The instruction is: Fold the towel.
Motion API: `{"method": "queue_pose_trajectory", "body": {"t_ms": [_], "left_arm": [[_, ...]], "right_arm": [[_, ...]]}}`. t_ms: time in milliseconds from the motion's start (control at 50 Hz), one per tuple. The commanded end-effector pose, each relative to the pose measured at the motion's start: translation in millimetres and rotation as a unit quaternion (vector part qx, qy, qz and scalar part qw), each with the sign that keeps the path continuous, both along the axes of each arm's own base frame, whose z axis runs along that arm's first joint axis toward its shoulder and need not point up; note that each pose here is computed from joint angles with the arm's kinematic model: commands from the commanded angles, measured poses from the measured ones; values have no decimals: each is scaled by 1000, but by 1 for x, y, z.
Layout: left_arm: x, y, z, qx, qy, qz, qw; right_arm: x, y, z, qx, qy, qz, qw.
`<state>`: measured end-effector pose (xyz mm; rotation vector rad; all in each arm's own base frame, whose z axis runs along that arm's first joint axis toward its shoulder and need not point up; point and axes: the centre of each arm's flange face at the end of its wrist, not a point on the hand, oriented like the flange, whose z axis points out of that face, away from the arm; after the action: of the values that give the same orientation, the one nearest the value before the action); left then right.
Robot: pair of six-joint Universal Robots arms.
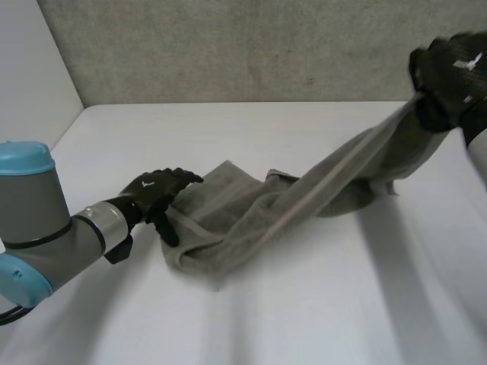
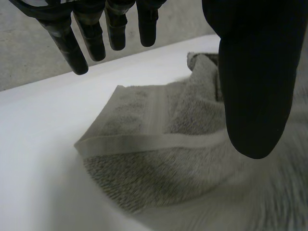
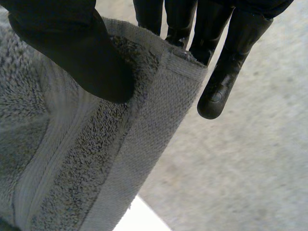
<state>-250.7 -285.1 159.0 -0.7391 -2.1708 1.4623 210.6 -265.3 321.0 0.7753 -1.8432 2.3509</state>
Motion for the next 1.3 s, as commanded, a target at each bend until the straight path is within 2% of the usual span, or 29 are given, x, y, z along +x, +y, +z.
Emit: {"method": "queue_pose_trajectory", "body": {"t_ms": [20, 60, 120, 160, 280, 520, 620, 740, 780, 840, 940, 1140, 1300], "left_arm": [[-1, 1, -5, -39, -52, -40, 997], [-4, 5, -8, -49, -61, -77, 994], [-7, 8, -10, -50, -60, -99, 992], [-13, 16, -10, -57, -54, -139, 987], [-22, 35, -9, -55, -40, -188, 980], [-26, 65, 4, -56, -44, -206, 976], [-37, 95, 3, -54, -47, -236, 969], [-43, 101, -8, -59, -80, -216, 971], [-44, 96, -18, -76, -114, -185, 973], [-47, 95, -21, -108, -144, -174, 968], [-51, 97, -22, -142, -162, -183, 959], [-51, 96, -29, -154, -183, -193, 952], [-52, 88, -34, -199, -205, -182, 941]], "right_arm": [[-12, -8, 21, -30, -7, -21, 999], [-16, -11, 18, -26, -5, -30, 999], [-19, -13, 12, -14, -2, -34, 999], [-19, -13, 7, -6, -1, -35, 999], [-20, -13, -16, 30, 8, -33, 999], [-30, -25, -38, 64, 13, -51, 997], [-30, -26, -38, 64, 14, -44, 997], [-30, -25, -40, 68, 14, -44, 997], [-29, -24, -42, 71, 15, -43, 996], [-30, -23, -45, 75, 16, -43, 996], [-30, -22, -48, 80, 16, -42, 996], [-33, -23, -51, 85, 17, -46, 995], [-33, -24, -52, 86, 17, -47, 995]]}}
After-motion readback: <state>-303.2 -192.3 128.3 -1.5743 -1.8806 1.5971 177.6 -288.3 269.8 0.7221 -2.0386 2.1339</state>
